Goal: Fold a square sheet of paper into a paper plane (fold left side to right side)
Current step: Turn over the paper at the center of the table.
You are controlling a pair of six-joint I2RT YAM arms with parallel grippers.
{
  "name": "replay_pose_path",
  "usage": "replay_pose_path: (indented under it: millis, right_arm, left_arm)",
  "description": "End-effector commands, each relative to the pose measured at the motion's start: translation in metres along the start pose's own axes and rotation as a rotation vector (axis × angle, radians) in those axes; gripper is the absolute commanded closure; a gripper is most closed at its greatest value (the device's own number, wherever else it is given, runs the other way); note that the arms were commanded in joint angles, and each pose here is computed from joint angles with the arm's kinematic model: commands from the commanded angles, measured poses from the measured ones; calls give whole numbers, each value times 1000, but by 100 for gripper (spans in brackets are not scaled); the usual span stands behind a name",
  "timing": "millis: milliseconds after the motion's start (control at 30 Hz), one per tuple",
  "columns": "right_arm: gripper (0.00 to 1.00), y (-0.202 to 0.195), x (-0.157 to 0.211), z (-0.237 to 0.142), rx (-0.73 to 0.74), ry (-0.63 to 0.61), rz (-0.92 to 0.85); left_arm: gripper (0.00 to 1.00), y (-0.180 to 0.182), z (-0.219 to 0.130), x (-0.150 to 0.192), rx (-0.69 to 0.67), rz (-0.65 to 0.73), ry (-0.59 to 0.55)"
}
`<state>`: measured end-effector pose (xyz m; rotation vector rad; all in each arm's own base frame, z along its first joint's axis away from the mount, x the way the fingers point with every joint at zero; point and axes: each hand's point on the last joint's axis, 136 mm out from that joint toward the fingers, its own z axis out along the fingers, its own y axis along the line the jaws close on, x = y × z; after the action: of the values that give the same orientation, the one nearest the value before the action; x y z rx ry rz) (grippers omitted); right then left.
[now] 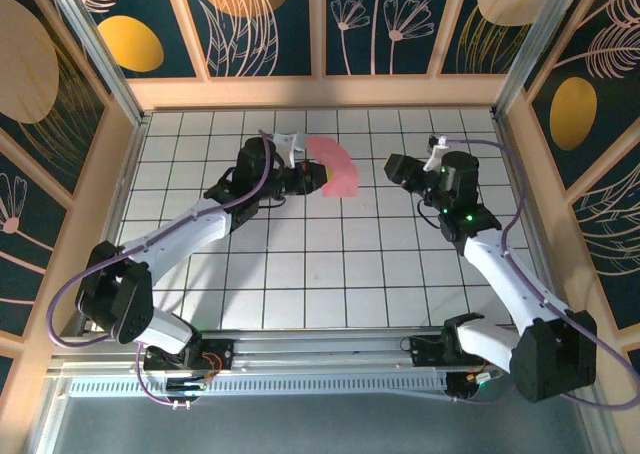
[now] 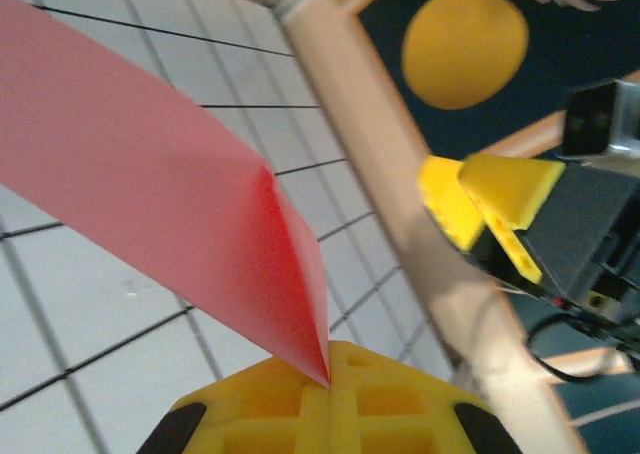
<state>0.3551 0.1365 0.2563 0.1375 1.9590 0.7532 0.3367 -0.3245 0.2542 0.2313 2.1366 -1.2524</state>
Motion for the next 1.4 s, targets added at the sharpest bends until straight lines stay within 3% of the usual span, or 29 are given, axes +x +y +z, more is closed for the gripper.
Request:
replay_pose_path:
  millis: [0,233,433,533,1000,1200,1367]
  right_arm:
    - [31,-53,-2,-20,305,-25,-86]
    - [10,-88,0,-37,503,-42,-119]
    - [8,-93,5,-35,503,-48,-126]
    - [8,-94,8,-33,494,-48,-125]
    - [8,-96,16,-27,452,-41,-106]
    - [8,-96,22,-18,432,-9,-97]
    - [8,-94,24,-14,409,3,-87]
  left_arm:
    - [100,32,-24,23,-301,107,138]
    - [100,56,-58,37,-769,178,294]
    - [100,68,-75,47,-1136,298,381]
    - [100,71,-73,53,-1242,339,390]
    - [100,129,-23,126,-1372,300,477]
    - [100,127,6,152,-1242,212,528]
    - [89,113,40,172,-1056,106,556]
